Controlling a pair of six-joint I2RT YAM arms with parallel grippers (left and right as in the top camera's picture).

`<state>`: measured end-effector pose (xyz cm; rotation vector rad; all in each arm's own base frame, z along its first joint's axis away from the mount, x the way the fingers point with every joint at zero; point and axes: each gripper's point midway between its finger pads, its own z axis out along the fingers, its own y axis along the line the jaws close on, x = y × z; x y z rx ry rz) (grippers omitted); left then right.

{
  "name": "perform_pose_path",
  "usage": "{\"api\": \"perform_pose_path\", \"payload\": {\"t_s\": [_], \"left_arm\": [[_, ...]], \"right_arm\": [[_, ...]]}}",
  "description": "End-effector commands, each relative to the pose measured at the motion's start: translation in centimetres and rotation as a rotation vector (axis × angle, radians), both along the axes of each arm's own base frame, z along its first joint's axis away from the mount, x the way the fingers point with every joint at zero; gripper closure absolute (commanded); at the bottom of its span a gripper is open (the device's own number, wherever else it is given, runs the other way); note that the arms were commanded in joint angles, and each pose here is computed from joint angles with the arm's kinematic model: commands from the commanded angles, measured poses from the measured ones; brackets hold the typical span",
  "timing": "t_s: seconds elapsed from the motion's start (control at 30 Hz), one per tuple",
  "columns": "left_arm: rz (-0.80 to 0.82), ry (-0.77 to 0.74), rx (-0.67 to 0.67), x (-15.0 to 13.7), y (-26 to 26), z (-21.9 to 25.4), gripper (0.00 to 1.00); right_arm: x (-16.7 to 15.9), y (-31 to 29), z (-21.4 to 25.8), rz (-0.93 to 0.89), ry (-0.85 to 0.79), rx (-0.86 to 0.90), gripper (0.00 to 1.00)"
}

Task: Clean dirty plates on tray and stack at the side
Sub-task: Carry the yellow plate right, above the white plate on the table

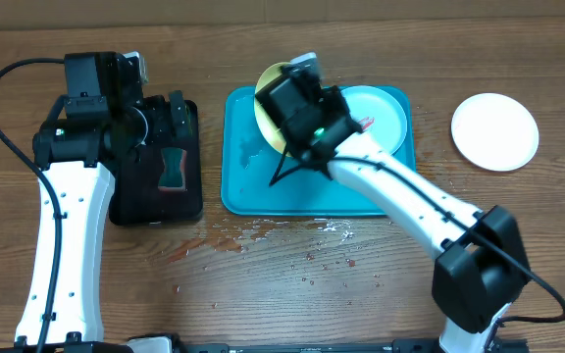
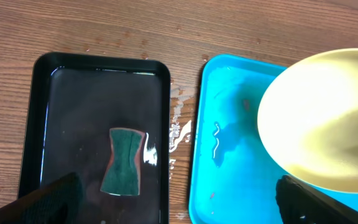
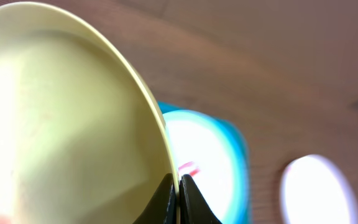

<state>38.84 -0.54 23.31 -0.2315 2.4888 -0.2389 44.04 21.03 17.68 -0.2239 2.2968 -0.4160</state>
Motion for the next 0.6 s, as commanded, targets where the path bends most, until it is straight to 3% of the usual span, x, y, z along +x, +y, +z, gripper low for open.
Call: {"api": "perform_pose_path", "payload": {"t_s": [0.0, 0.23, 0.4, 0.57], "left_arm": [[-0.012, -0.036, -0.012, 0.0, -0.5, 1.5, 0.00], [-0.010, -0.003, -0.010, -0.7, -0.4, 1.0, 0.00], [-0.009, 0.003, -0.010, -0.8, -0.4, 0.8, 0.00], [-0.004, 0.005, -0.003, -0.8, -0.3, 0.7, 0.00]], "right_arm": [[0.5, 0.2, 0.6, -0.048, 0.066, 0.351, 0.96], [3.2, -6.5, 2.4, -0.101, 0.146, 0.685, 0.96], [3.9, -17.7, 1.4, -0.319, 0.157, 0.756, 0.96], [2.6, -30.4, 1.0, -0.575, 0.080, 0.771, 0.96]]}}
